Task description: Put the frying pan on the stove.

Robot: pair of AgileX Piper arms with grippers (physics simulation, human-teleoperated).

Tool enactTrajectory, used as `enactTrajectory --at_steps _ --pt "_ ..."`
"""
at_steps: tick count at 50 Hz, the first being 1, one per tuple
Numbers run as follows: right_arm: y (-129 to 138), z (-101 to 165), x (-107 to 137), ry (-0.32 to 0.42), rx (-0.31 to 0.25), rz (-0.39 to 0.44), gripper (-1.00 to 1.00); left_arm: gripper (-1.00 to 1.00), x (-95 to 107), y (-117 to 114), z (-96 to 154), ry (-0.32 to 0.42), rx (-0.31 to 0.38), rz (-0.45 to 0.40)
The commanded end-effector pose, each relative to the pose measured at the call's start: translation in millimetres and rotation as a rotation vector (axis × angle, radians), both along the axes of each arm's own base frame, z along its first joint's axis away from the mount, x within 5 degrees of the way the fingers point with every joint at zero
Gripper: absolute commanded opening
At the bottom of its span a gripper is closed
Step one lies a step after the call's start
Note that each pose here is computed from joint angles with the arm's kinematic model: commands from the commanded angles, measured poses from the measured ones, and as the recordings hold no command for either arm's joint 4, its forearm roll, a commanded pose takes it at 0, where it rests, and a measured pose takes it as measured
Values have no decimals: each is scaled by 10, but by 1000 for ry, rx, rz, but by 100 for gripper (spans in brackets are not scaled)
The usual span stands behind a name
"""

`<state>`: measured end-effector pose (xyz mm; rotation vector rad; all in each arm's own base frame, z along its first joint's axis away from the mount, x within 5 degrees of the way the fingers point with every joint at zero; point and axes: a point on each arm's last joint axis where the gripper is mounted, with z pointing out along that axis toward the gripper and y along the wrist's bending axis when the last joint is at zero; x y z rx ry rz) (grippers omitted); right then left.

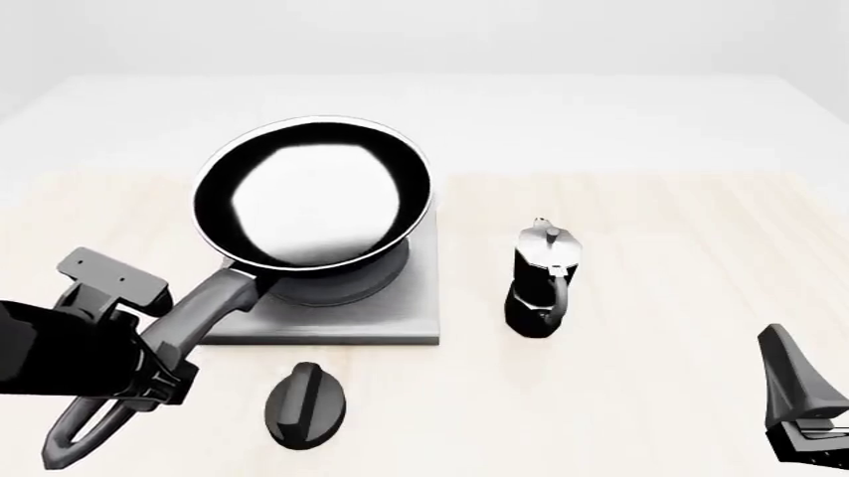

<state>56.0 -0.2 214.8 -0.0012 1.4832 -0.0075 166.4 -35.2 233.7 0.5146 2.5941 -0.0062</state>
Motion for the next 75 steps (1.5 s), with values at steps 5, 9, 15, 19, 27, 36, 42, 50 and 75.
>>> enactTrajectory --at_steps 5,9,15,19,27,36,42,50,75 --pt "0 0 0 0 0 0 100 -100 28 -13 26 -31 -3 -13" --pt "0 0 0 0 0 0 100 -100 29 -13 25 -33 -3 -15" --pt "0 0 0 0 0 0 100 -100 41 -27 1 -28 -5 -16" --pt "0 0 0 0 0 0 100 -100 43 -29 -24 -25 -4 -17" --pt "0 0 0 0 0 0 100 -100 46 -7 -47 -23 1 -11" --pt "0 0 0 0 0 0 100 100 71 -2 -3 -33 -1 -7" --pt "0 0 0 0 0 0 100 100 70 -4 1 -35 1 -11" --pt "0 0 0 0 0 0 100 100 39 -19 74 -46 -2 -22" --pt "0 0 0 0 0 0 100 100 -385 131 620 -159 23 -47"
